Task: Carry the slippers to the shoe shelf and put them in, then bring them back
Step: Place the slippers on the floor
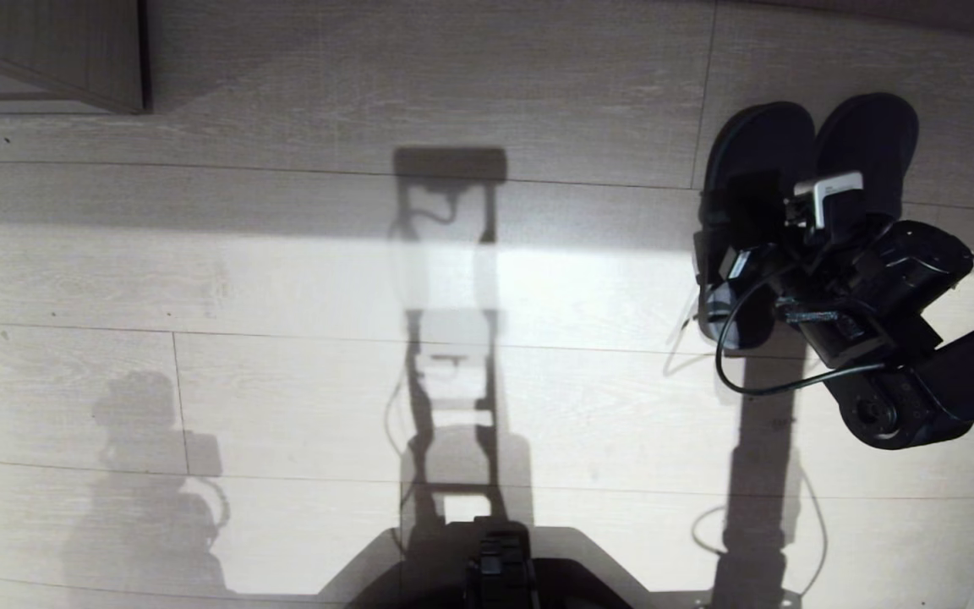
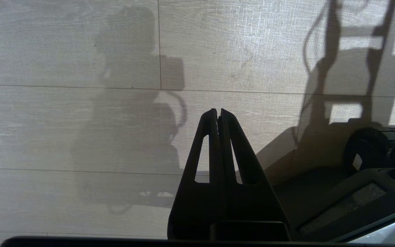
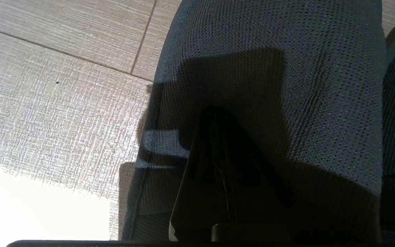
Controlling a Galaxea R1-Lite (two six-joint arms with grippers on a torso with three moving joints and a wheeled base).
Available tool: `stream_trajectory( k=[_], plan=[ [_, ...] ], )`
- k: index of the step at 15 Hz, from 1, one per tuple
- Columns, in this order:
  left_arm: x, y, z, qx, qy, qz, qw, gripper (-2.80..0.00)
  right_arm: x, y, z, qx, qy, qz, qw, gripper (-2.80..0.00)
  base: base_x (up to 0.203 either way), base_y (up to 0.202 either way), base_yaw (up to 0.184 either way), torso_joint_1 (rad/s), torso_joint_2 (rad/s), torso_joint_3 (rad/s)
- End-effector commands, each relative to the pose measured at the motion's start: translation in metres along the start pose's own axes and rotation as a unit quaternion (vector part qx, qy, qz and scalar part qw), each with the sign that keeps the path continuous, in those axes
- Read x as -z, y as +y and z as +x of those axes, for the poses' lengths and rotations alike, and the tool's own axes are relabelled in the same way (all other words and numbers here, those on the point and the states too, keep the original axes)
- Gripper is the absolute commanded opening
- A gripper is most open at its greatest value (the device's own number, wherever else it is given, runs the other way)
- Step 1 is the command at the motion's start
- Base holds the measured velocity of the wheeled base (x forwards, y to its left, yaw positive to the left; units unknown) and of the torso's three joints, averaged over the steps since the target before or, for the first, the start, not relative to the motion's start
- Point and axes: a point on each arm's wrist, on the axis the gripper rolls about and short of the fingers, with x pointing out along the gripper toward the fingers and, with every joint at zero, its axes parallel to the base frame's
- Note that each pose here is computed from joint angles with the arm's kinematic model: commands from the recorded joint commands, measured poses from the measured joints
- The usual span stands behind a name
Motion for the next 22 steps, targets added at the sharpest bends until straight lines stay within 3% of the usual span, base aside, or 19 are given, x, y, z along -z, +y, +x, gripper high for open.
stream_trajectory(
  k=[1, 5, 12, 22],
  plan=[
    [0.000, 0.000, 0.000, 0.000, 0.000, -0.001, 1.0000, -2.80, 0.001, 0.001, 0.001, -0.003, -0.006, -0.001, 1.000, -2.80, 0.000, 0.000, 0.000, 0.000, 0.00, 0.000],
    [0.000, 0.000, 0.000, 0.000, 0.000, -0.001, 1.0000, -2.80, -0.022, -0.002, -0.005, -0.029, -0.035, 0.021, 0.999, -2.80, 0.000, 0.000, 0.000, 0.000, 0.00, 0.000],
    [0.000, 0.000, 0.000, 0.000, 0.000, -0.001, 1.0000, -2.80, -0.062, -0.011, -0.015, -0.028, -0.080, 0.020, 0.996, -2.80, 0.000, 0.000, 0.000, 0.000, 0.00, 0.000],
    [0.000, 0.000, 0.000, 0.000, 0.000, -0.001, 1.0000, -2.80, -0.111, -0.018, -0.048, -0.044, -0.103, 0.021, 0.993, -2.80, 0.000, 0.000, 0.000, 0.000, 0.00, 0.000]
  ],
)
